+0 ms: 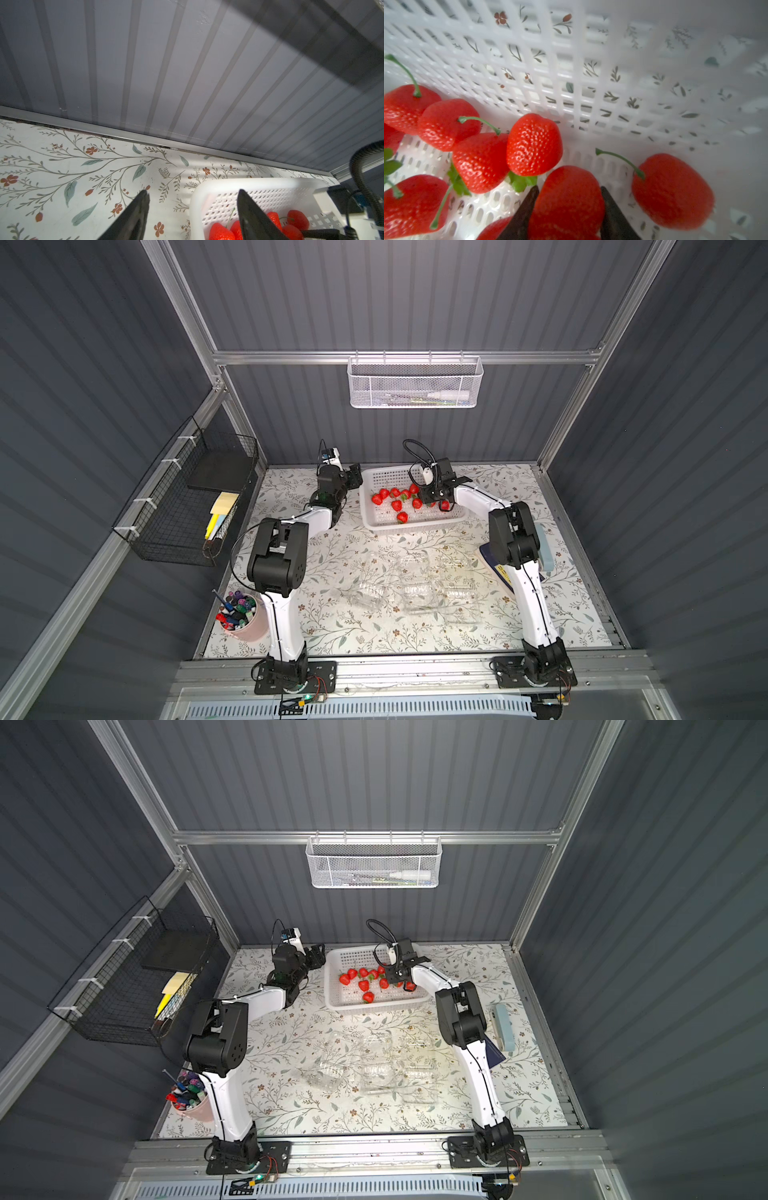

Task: Pack strawberries into containers
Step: Pick up the strawberry from the basket.

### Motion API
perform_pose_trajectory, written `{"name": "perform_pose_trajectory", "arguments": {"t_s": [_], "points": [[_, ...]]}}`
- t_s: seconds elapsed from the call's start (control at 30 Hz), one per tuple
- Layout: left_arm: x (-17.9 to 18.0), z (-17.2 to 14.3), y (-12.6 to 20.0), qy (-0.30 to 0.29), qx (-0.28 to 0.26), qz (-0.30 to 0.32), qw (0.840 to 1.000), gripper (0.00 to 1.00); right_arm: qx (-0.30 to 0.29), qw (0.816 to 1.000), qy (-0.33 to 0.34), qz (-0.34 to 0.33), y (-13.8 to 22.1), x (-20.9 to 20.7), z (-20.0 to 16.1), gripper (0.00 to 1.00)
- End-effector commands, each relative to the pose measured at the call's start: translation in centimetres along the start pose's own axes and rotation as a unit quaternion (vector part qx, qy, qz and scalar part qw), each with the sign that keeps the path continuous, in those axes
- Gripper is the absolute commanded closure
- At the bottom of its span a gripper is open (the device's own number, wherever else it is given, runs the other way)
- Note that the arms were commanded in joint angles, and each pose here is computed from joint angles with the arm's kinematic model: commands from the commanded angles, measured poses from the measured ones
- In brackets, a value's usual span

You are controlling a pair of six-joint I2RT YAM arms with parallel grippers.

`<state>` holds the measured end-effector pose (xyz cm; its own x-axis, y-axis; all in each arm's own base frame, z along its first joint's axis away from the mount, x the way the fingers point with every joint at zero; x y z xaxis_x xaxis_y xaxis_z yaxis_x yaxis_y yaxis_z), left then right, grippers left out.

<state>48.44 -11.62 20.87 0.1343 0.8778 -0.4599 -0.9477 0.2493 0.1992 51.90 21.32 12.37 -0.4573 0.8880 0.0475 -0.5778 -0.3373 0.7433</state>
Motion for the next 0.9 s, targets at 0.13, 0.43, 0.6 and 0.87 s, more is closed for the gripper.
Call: {"name": "perform_pose_trajectory", "arguments": {"t_s": [0.13, 0.43, 0.6, 0.87], "points": [[0.8, -2.1, 0.4, 0.002, 0.034, 0.016, 0.999, 0.34, -0.067, 0.998, -0.002, 0.013, 4.1, 0.5, 3.0, 0.87], [-0.5, -0.8, 1.8, 0.009, 0.017, 0.000, 1.000, 0.34, -0.082, 0.995, -0.019, 0.047, 8.5, 1.4, 3.8, 0.88], [-1.3, -0.2, 3.4, 0.018, 0.008, -0.013, 1.000, 0.34, -0.069, 0.995, -0.050, 0.061, 12.8, 3.0, 2.7, 0.88], [-2.2, 0.6, 5.6, 0.031, -0.004, -0.022, 0.999, 0.34, -0.004, 0.994, -0.035, 0.104, 19.6, 9.9, -4.1, 0.90]]}}
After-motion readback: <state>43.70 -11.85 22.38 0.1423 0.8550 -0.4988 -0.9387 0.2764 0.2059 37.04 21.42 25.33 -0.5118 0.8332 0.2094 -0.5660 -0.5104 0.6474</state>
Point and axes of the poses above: each gripper's point midway between its finger pads, its own y axis back along the fingers, its own x axis along the line the jaws close on, z = x × y, the point moved 10 cm from there along y, back along the fingers, and after that the axes turned 5 degrees about y, right-handed, at the moved point
